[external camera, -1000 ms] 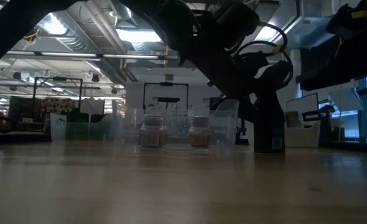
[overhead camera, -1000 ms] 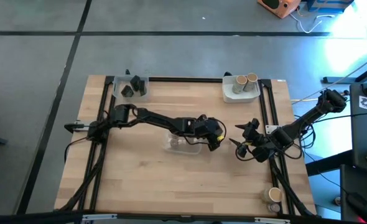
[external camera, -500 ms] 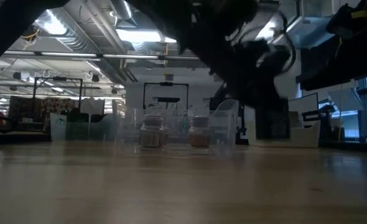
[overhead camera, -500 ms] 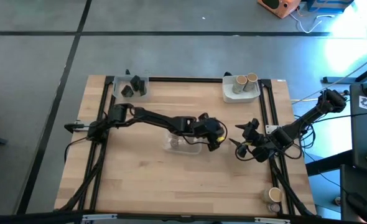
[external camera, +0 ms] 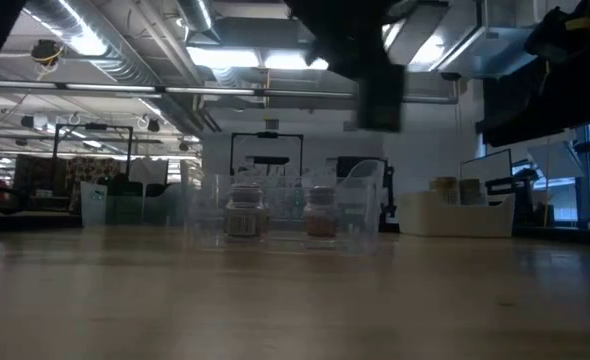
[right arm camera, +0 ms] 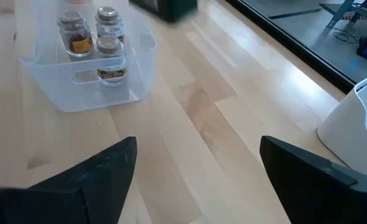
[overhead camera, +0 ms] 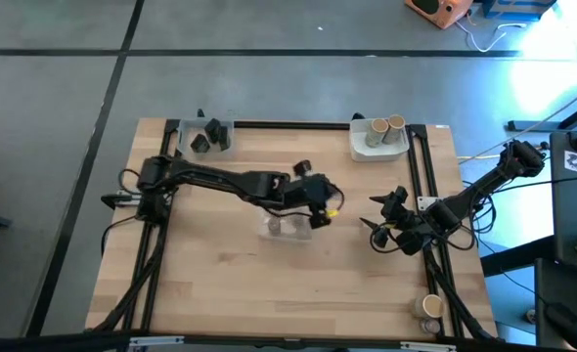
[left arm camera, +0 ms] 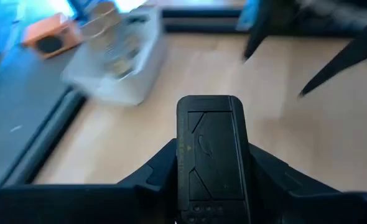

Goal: Sort spices by type
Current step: Put the black seasoning can into the top transparent bin, then put the gold seasoning bottle into the white bin

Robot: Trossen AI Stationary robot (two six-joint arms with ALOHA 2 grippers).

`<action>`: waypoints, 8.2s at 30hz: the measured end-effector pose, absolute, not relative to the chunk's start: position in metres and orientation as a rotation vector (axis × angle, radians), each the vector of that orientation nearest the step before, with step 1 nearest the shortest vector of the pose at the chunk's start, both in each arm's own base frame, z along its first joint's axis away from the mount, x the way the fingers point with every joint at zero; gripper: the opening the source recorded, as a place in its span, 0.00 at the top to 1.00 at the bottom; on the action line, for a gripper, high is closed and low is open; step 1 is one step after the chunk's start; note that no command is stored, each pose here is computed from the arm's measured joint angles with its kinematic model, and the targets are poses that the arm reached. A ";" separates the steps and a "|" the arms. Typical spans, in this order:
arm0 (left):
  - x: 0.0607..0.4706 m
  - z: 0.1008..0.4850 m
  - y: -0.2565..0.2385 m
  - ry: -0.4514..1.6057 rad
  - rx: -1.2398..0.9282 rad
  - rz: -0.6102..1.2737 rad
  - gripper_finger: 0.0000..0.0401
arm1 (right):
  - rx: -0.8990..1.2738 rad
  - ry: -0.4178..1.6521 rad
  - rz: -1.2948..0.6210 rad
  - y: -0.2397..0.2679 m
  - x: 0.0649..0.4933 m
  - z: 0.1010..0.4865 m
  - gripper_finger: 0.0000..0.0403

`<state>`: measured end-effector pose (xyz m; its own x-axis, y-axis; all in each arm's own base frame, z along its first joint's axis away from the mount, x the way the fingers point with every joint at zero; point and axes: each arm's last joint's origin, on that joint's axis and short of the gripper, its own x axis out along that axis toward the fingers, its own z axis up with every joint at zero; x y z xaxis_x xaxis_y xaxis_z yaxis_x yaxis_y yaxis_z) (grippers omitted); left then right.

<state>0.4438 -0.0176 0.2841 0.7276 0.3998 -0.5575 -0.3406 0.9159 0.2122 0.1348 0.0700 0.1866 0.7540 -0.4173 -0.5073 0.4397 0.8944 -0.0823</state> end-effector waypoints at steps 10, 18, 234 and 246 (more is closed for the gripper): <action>0.373 0.302 -0.007 0.724 0.082 0.621 0.71 | 0.039 0.546 -0.469 0.070 0.135 0.186 0.16; 0.289 0.298 0.016 0.655 -0.031 0.836 0.70 | 0.037 0.542 -0.472 0.070 0.135 0.186 0.16; 0.262 0.177 -0.088 0.168 -0.300 0.145 0.49 | 0.180 1.532 -0.385 0.266 0.116 0.228 0.30; 0.262 0.178 -0.087 0.152 -0.305 0.147 0.49 | 0.061 1.252 -0.392 0.198 0.164 0.277 0.30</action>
